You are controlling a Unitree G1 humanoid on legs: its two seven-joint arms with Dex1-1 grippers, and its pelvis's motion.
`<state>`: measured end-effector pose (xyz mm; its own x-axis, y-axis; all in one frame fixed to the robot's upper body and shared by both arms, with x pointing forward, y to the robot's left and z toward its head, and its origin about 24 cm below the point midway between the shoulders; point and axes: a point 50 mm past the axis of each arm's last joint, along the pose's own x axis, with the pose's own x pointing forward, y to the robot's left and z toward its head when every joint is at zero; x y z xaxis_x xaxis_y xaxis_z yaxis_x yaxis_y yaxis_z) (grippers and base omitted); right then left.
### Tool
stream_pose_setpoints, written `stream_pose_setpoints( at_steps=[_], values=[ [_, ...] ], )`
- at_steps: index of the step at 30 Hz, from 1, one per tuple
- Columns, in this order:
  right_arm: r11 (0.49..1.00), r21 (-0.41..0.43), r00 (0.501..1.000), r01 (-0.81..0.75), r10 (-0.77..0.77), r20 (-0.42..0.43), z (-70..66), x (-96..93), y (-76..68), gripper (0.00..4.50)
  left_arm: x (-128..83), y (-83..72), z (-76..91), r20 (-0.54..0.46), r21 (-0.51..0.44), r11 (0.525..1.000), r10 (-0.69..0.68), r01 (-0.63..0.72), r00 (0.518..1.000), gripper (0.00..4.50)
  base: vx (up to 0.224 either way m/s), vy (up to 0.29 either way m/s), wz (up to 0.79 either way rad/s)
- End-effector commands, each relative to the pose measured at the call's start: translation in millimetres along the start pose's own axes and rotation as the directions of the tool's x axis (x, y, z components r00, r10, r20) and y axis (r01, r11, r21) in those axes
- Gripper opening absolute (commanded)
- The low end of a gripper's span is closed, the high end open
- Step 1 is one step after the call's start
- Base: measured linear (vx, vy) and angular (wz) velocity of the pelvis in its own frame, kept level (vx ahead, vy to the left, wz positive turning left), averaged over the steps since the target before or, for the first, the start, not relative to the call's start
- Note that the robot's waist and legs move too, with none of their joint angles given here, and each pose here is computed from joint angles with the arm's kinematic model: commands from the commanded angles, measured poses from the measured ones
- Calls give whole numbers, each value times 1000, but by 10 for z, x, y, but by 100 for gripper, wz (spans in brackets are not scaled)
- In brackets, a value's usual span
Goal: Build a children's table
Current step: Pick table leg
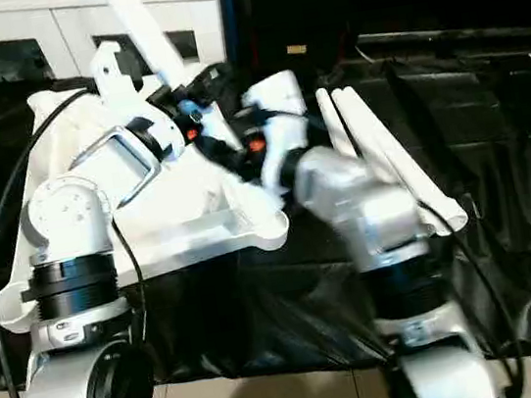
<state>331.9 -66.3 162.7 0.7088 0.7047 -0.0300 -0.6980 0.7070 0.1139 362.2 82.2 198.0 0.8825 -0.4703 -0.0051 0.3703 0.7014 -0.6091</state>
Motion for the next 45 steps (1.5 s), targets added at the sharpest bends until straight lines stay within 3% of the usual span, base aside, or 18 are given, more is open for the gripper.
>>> stream_pose_setpoints(
  at_steps=[1,8,15,20,22,23,24,29,31,33,37,44,45],
  values=[
    [998,-48,999,28,-26,47,127,12,24,182,25,-36,46,19,4,1000,25,-25,1000,328,0,0,0],
    [990,-87,992,109,-102,81,190,83,77,182,16,-1,88,65,5,995,99,-100,993,267,0,0,0],
    [990,-94,992,101,-94,82,208,89,105,182,19,-69,45,62,3,999,37,-37,997,203,0,0,0],
    [992,-95,994,83,-76,75,202,99,125,182,24,-67,52,88,18,1000,24,-25,996,189,0,0,0],
    [998,-60,997,31,-27,69,187,97,149,182,26,-62,59,93,24,1000,11,-14,996,188,0,0,0],
    [998,-57,997,28,-24,68,186,95,148,238,26,-61,60,93,26,1000,11,-13,996,188,0,0,0],
    [1000,-18,998,-24,25,53,171,58,133,252,22,-50,79,98,51,999,-10,5,995,187,0,0,0],
    [989,-12,989,-144,144,-24,95,-94,13,278,-4,-12,127,81,112,992,-64,55,995,185,0,0,0],
    [983,3,983,-182,182,-40,85,-204,-111,296,-33,-14,161,63,130,984,-131,122,989,185,0,0,0],
    [968,38,967,-250,251,-37,111,-325,-210,309,-72,-36,165,23,149,964,-225,220,974,185,0,0,0],
    [937,65,937,-344,347,-38,144,-430,-255,344,-133,-85,126,-50,148,921,-358,362,932,185,0,0,0],
    [860,107,858,-500,508,-72,140,-532,-256,350,-272,-247,37,-165,72,768,-620,636,767,185,0,0,0],
    [819,135,816,-558,571,-89,120,-565,-227,350,-299,-296,26,-181,50,721,-674,691,716,185,0,0,0]
  ],
)
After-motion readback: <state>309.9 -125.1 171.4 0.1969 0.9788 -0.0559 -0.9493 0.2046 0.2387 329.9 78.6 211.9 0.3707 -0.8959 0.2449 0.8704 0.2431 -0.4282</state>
